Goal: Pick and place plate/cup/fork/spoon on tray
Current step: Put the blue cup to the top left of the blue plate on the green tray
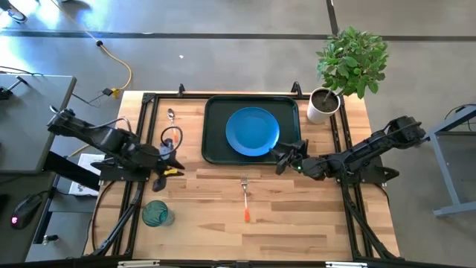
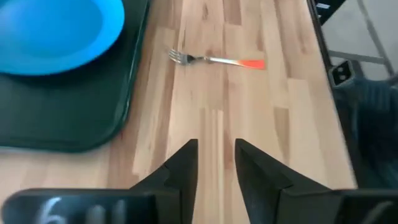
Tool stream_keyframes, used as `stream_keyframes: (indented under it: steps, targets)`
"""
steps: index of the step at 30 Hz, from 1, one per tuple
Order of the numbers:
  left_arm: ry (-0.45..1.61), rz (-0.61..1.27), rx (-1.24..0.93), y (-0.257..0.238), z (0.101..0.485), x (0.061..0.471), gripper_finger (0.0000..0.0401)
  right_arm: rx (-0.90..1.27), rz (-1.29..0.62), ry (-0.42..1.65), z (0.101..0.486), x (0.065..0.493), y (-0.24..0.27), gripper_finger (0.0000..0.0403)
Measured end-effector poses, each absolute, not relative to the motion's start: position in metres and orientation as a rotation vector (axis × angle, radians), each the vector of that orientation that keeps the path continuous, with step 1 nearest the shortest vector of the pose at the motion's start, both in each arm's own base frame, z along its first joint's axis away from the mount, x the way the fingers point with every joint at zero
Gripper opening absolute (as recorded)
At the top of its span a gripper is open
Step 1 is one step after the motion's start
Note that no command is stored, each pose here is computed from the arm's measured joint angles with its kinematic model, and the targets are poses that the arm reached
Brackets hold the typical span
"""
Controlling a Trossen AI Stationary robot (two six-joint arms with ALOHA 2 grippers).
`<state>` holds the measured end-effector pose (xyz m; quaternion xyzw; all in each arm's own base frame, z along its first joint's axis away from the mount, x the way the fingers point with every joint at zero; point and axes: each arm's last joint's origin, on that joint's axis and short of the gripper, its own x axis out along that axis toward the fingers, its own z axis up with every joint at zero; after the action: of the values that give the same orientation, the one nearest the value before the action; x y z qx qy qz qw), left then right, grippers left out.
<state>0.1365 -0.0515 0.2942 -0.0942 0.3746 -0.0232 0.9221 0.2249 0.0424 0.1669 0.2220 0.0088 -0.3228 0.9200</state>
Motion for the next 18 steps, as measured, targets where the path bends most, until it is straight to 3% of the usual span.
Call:
stream_keyframes:
  steps: [5, 8, 18]
  targets:
    - [0.877, -0.266, -0.403, -0.067, 0.306, 0.127, 0.0061, 0.450, -0.709, -0.002, 0.167, 0.224, 0.041, 0.0227]
    - [0.976, -0.392, -0.407, -0.079, 0.303, 0.121, 0.0054, 0.437, -0.724, 0.000, 0.167, 0.223, 0.042, 0.0227]
    - [1.235, -0.321, -0.361, -0.099, 0.282, 0.114, 0.0051, 0.444, -0.720, 0.023, 0.164, 0.223, 0.042, 0.0226]
